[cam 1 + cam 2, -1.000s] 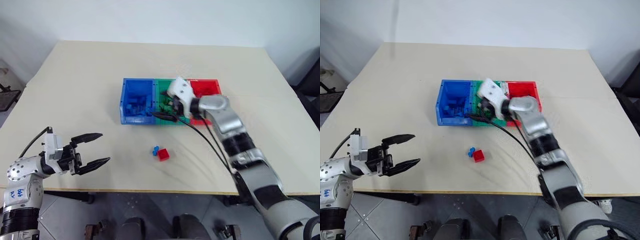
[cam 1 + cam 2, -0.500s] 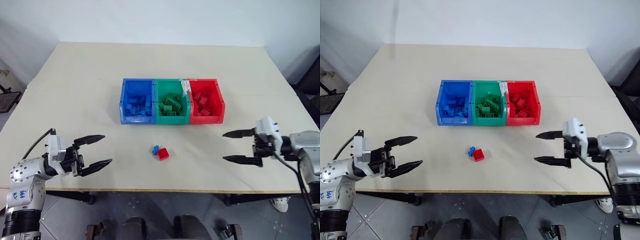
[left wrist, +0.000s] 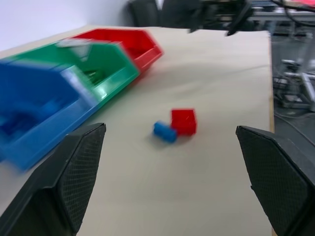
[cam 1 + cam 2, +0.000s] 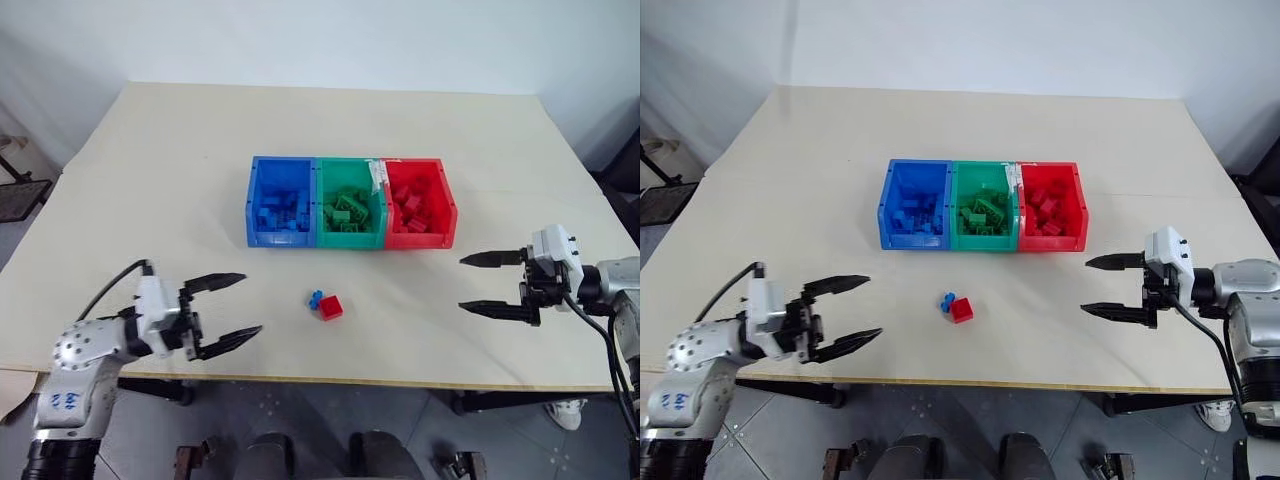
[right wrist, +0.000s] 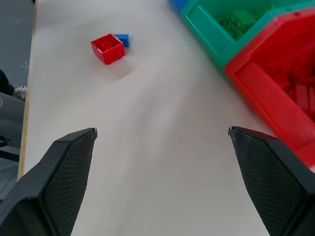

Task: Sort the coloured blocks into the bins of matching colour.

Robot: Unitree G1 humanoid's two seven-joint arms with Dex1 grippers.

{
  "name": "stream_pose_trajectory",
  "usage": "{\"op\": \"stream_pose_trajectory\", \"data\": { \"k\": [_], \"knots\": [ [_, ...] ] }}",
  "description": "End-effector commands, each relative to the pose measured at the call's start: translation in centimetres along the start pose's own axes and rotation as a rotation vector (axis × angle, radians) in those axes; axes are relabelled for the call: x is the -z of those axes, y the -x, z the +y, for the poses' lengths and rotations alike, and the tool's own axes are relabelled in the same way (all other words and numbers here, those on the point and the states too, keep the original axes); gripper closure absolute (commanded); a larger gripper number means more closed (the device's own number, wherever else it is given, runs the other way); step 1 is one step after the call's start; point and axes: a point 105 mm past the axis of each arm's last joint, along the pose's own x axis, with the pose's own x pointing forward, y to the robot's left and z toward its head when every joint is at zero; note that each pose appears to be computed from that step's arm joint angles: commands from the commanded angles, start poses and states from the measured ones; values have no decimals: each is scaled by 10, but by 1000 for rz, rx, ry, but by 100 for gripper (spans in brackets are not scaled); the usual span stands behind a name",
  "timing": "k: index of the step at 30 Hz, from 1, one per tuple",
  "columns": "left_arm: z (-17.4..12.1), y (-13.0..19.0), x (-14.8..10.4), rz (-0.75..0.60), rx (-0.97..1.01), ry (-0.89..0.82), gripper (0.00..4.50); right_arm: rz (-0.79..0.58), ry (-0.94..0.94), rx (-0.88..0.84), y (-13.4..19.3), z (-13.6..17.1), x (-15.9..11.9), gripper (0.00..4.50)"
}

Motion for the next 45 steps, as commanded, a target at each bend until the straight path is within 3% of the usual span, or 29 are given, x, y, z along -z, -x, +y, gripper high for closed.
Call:
{"op": "stream_pose_trajectory", "data": {
  "k": [1, 5, 11, 15, 18, 21, 23, 26, 35, 45],
  "knots": [
    [-2, -23, 0, 66, -4, -16, 0, -10, 31, -16, -3, -1, -8, 2],
    [-2, -32, 8, 116, 14, 0, 0, -13, 44, -12, -4, -3, -11, 2],
    [25, -53, 30, 236, 21, -56, 0, -23, 63, 15, -1, 1, -18, 2],
    [27, -63, 36, 251, 64, -75, 0, -27, 62, 41, 2, 5, -18, 2],
    [24, -68, 21, 173, 113, -84, 0, -29, 58, 46, 2, 9, -17, 2],
    [18, -41, 5, 146, 176, -74, 0, -36, 52, 47, 2, 12, -16, 2],
    [14, -17, 8, 194, 206, -57, 0, -45, 50, 52, -1, 11, -15, 2],
    [16, -9, 11, 215, 203, -55, 0, -56, 50, 55, -5, 9, -15, 2],
    [26, -66, 29, 217, 168, -80, 0, -74, 59, 57, -13, 4, -20, 2],
    [21, -105, 50, 280, 229, -112, 0, -71, 53, 91, -8, 10, -16, 2]
  ]
}}
